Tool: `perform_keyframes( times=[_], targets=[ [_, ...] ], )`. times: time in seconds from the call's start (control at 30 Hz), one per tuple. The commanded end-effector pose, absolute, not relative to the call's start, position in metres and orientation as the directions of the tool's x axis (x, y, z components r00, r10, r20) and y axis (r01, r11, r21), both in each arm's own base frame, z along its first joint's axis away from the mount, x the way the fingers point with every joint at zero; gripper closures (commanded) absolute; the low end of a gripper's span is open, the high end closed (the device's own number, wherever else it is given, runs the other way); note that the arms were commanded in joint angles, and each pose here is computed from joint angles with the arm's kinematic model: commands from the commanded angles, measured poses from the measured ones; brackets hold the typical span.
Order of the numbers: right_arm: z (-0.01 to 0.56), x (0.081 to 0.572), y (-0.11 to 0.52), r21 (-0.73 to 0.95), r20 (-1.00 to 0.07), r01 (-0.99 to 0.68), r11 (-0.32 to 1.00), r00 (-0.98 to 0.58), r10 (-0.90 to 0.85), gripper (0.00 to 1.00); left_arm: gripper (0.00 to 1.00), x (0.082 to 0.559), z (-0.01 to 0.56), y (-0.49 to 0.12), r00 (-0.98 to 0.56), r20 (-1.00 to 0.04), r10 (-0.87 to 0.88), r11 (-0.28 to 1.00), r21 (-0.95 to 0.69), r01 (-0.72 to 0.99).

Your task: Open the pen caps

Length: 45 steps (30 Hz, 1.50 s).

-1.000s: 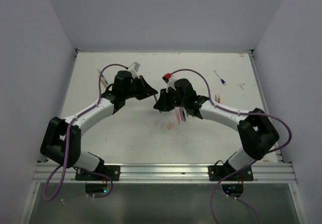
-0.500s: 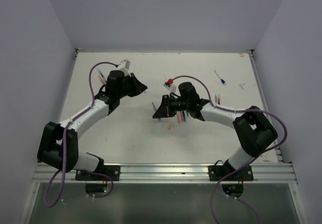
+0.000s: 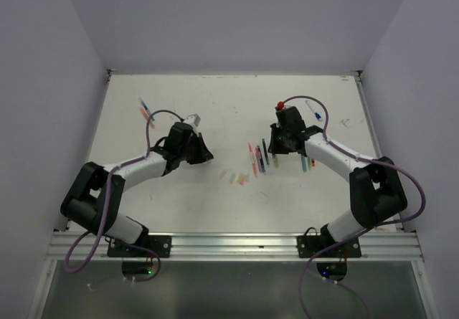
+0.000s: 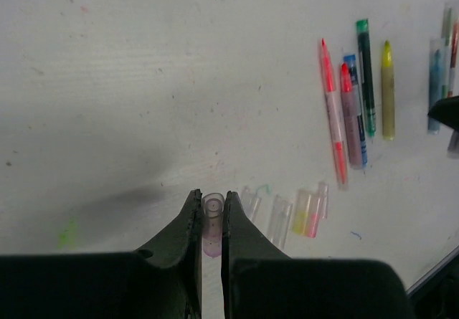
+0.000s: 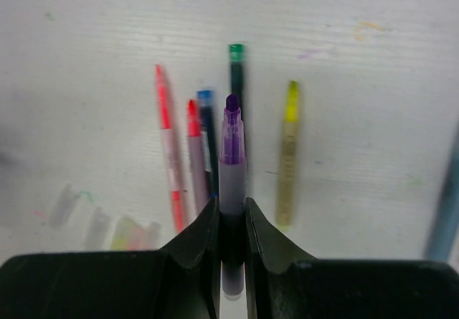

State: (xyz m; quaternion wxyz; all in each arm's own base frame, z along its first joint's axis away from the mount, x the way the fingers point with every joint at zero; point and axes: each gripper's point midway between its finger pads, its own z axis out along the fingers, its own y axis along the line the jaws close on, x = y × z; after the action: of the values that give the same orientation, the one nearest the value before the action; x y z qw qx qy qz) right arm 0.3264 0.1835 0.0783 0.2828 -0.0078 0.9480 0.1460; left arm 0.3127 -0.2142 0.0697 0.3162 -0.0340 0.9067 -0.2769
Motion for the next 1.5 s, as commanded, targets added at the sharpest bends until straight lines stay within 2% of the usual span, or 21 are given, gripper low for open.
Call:
perform_keyframes(
  times=[0.0,0.17,0.53,0.7,1.1,1.47],
  targets=[
    [0.078,0.331,0.136,0.072,-0.547,-0.013,0.997,-0.836,0.029,1.00,1.00,0.312,0.064,-0.233,-0.785,-0.589,-0.191,0.833,-0.520,0.188],
    [0.073,0.333,0.127,0.035,-0.546,0.010,0.999,-0.837,0.027,1.00,1.00,0.303,0.050,-0.242,-0.804,-0.573,-0.159,0.832,-0.516,0.203],
    [0.053,0.340,0.149,0.106,-0.514,-0.044,0.993,-0.858,0.017,1.00,1.00,0.299,0.025,-0.239,-0.830,-0.544,-0.128,0.851,-0.489,0.189],
    [0.053,0.343,0.144,0.073,-0.511,-0.041,0.996,-0.860,0.002,0.98,1.00,0.296,0.020,-0.242,-0.842,-0.526,-0.118,0.846,-0.498,0.192],
    [0.045,0.341,0.164,0.137,-0.494,-0.077,0.988,-0.869,0.001,0.92,1.00,0.292,0.012,-0.242,-0.855,-0.504,-0.126,0.848,-0.502,0.171],
    [0.040,0.345,0.170,0.136,-0.486,-0.072,0.988,-0.874,0.003,0.84,0.78,0.291,0.010,-0.237,-0.859,-0.494,-0.136,0.860,-0.490,0.146]
  ],
)
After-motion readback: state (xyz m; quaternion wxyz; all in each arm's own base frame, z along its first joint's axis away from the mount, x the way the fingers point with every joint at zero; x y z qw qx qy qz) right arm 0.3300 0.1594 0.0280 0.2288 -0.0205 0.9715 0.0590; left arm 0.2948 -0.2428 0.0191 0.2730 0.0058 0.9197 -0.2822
